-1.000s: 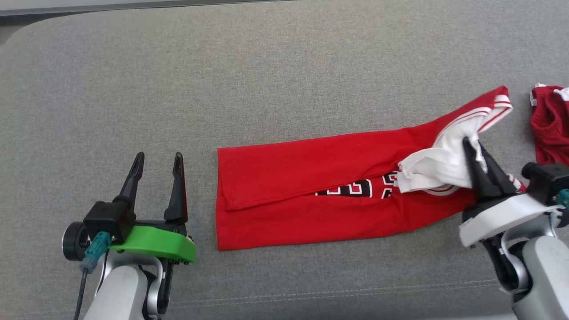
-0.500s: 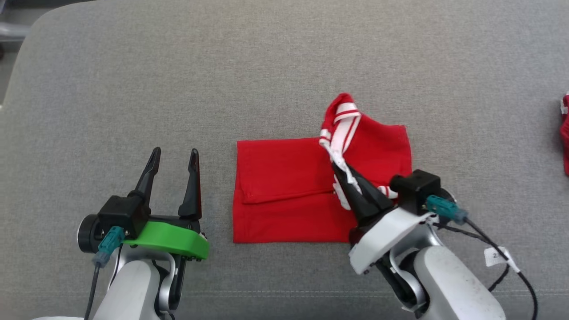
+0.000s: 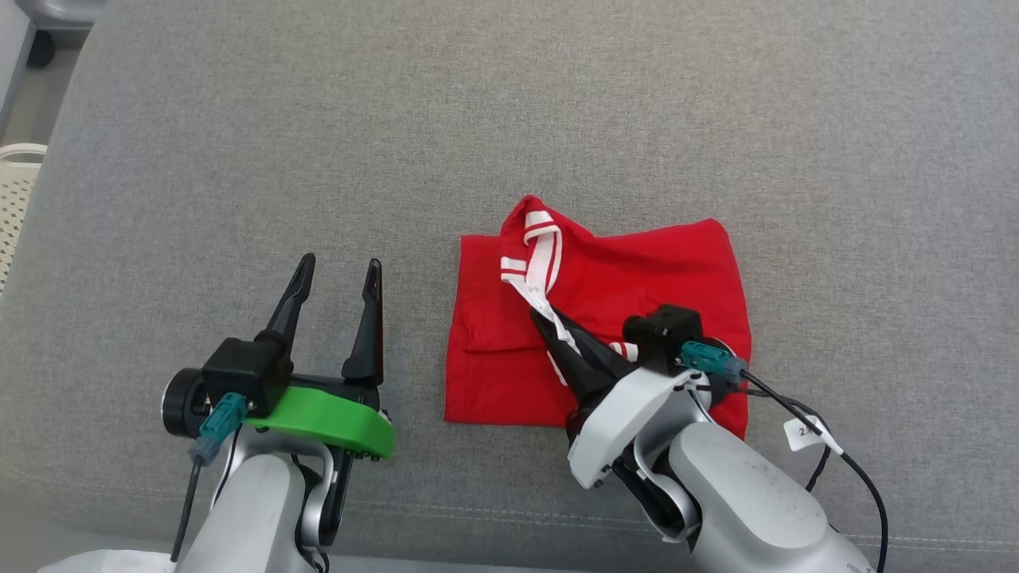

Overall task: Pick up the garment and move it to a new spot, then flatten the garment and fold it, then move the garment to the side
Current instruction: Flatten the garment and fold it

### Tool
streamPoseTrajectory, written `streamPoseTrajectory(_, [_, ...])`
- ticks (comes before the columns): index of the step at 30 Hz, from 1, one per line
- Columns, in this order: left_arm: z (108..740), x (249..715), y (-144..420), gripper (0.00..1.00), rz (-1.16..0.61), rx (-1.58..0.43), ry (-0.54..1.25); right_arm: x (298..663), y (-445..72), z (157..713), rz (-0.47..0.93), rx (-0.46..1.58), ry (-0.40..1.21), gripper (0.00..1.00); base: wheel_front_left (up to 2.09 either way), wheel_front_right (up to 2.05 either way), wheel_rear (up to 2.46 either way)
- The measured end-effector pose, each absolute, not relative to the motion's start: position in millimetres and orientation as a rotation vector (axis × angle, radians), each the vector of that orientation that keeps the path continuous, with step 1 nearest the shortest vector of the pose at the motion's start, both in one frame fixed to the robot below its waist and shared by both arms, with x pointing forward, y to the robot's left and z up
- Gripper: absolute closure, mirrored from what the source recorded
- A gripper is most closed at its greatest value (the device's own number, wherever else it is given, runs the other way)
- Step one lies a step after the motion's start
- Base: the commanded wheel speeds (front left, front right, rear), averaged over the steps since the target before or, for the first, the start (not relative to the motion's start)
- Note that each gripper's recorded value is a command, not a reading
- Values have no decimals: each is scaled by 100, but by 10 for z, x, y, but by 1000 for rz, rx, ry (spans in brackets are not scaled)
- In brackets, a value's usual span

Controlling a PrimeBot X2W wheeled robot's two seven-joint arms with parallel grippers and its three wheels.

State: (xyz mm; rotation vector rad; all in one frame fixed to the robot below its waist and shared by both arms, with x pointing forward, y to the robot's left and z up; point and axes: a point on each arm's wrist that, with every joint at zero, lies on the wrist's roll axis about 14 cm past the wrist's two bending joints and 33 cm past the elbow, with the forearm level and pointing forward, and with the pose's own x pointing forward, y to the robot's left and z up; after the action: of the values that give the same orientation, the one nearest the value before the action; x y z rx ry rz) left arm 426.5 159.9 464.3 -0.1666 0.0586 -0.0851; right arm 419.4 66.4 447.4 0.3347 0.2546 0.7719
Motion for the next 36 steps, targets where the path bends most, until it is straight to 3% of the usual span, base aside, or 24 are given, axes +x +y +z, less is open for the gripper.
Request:
streamPoseTrajectory(6, [4610, 4281, 1547, 0, -103, -167, 68, 4204, 790, 4428, 807, 356, 271, 100, 0, 0, 0])
streamPoseTrajectory(8, [4608, 4290, 1530, 0, -110, -167, 69, 4181, 852, 4435, 828, 369, 278, 0, 0, 0, 0])
streamPoseTrajectory(16, [4616, 4303, 1505, 0, -119, -165, 68, 3888, 1193, 4707, 976, 433, 235, 0, 0, 0, 0])
streamPoseTrajectory(22, [4705, 4337, 1518, 0, -117, -158, 39, 3905, 1221, 5143, 1019, 398, 57, 0, 0, 0, 0])
streamPoseTrajectory(28, [4757, 4316, 1580, 0, -100, -147, 24, 4089, 877, 5697, 903, 451, -148, 0, 0, 0, 0])
streamPoseTrajectory(36, [4871, 4297, 1627, 0, -87, -138, -9, 4419, -121, 5693, 579, 331, -239, 0, 0, 0, 0])
